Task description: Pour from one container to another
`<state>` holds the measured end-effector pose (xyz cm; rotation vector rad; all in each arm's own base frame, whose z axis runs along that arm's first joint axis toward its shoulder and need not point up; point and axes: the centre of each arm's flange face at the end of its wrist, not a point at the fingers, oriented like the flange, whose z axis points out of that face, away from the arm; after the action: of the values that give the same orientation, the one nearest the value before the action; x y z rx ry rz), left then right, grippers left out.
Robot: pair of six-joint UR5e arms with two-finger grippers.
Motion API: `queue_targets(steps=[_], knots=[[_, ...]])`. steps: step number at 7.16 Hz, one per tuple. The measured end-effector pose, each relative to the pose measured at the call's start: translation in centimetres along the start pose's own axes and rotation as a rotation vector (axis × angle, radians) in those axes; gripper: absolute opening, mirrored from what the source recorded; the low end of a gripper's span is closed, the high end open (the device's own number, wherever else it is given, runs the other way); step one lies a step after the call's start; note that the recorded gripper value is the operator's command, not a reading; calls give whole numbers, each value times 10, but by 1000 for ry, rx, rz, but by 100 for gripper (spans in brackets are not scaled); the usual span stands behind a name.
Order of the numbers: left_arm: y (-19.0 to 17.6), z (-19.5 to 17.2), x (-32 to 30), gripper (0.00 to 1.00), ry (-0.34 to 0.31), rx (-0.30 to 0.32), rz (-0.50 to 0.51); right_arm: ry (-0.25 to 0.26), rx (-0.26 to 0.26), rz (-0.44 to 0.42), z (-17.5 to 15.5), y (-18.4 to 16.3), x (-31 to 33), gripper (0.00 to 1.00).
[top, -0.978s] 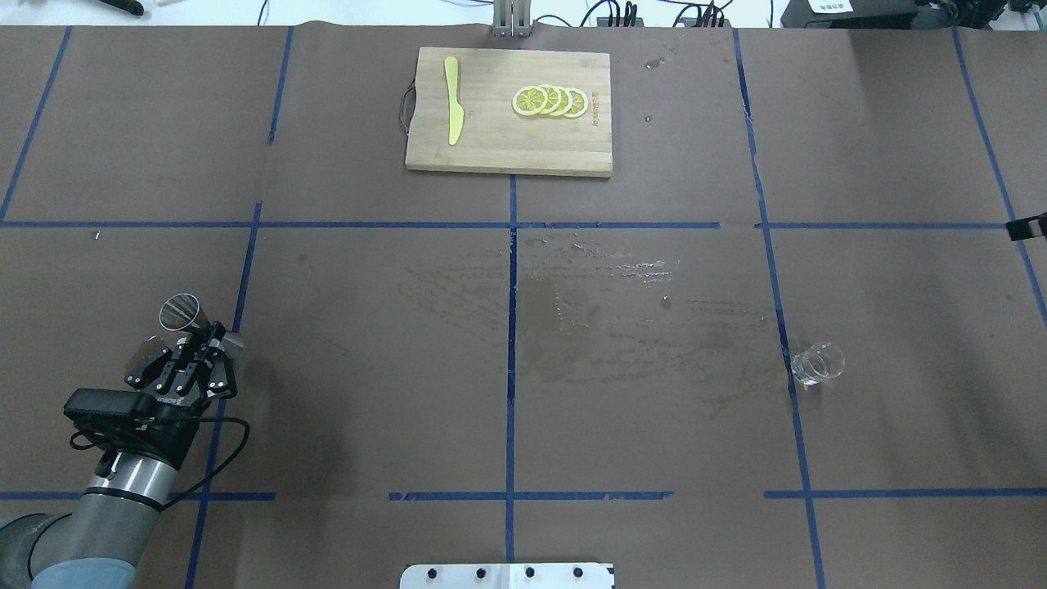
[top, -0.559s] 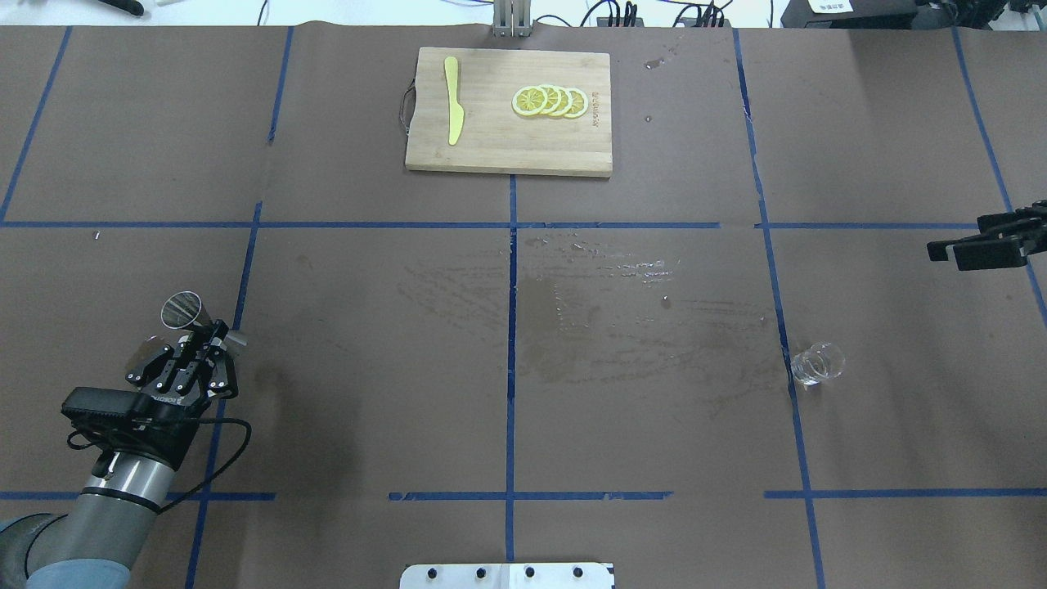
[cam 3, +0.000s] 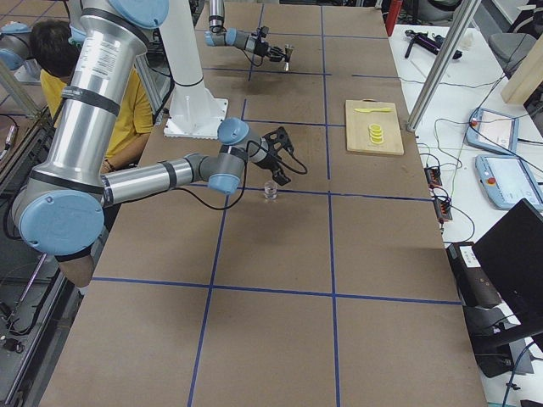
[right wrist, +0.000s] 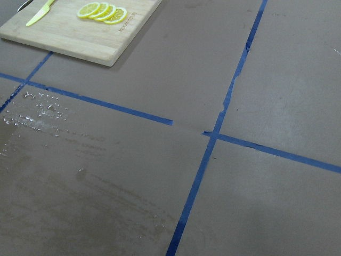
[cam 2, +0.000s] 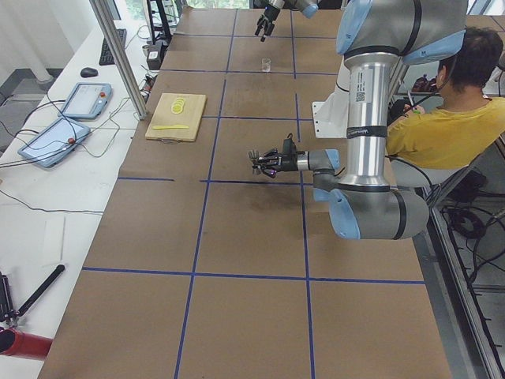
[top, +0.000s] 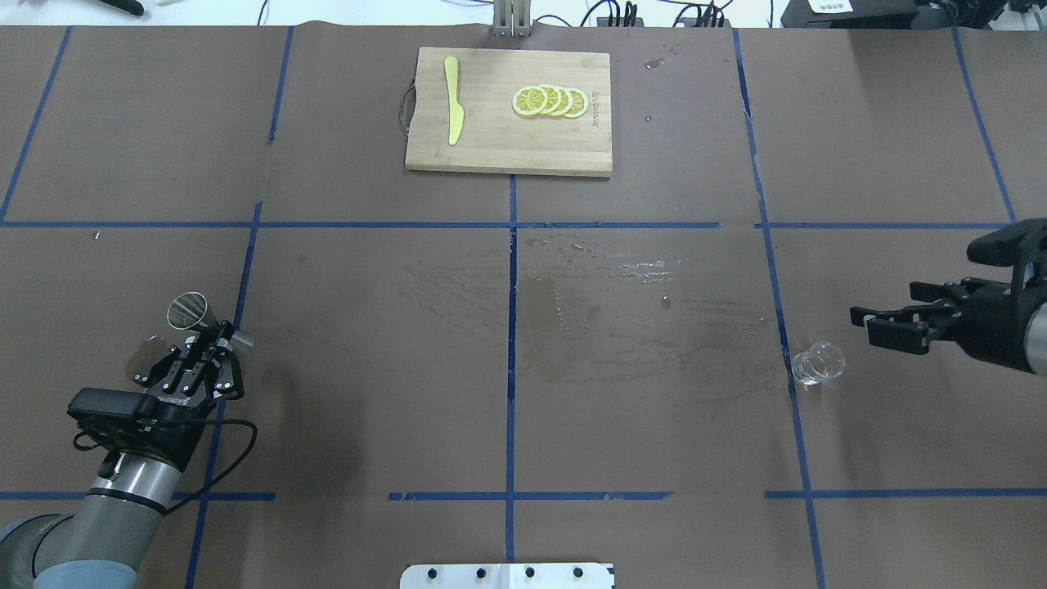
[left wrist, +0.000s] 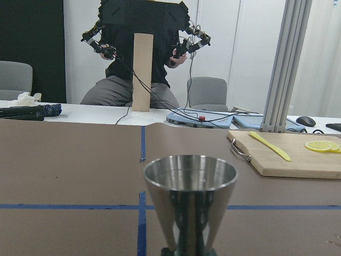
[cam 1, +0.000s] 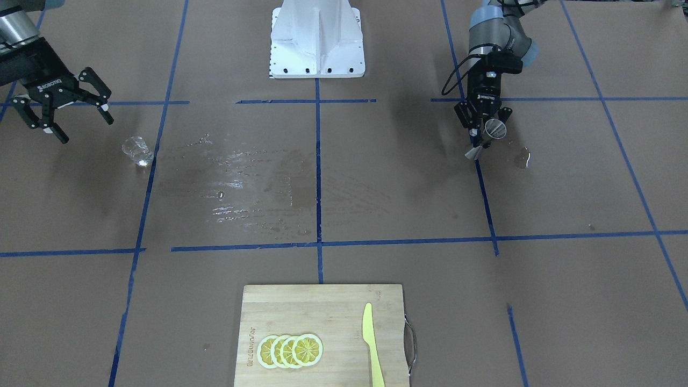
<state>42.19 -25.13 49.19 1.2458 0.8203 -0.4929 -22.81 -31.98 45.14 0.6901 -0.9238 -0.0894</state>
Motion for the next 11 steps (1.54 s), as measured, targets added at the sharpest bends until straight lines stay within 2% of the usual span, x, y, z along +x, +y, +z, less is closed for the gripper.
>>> queue_targets(steps=[2, 4, 6, 8, 11], knots=[[0, 1, 5, 0, 3, 2, -14, 89, 116, 1, 15, 51, -40, 93], [0, 1, 9, 0, 4, 4, -22, 153, 230, 40, 14, 81, -54, 94], [1, 1, 9, 0, 5, 3, -23, 239, 338, 86, 19, 110, -57, 94], [4, 2, 8, 0, 3, 2, -17, 307, 402, 133, 31, 127, -65, 94], [9, 3, 4, 0, -1, 0, -3, 360, 431, 157, 53, 138, -85, 94]])
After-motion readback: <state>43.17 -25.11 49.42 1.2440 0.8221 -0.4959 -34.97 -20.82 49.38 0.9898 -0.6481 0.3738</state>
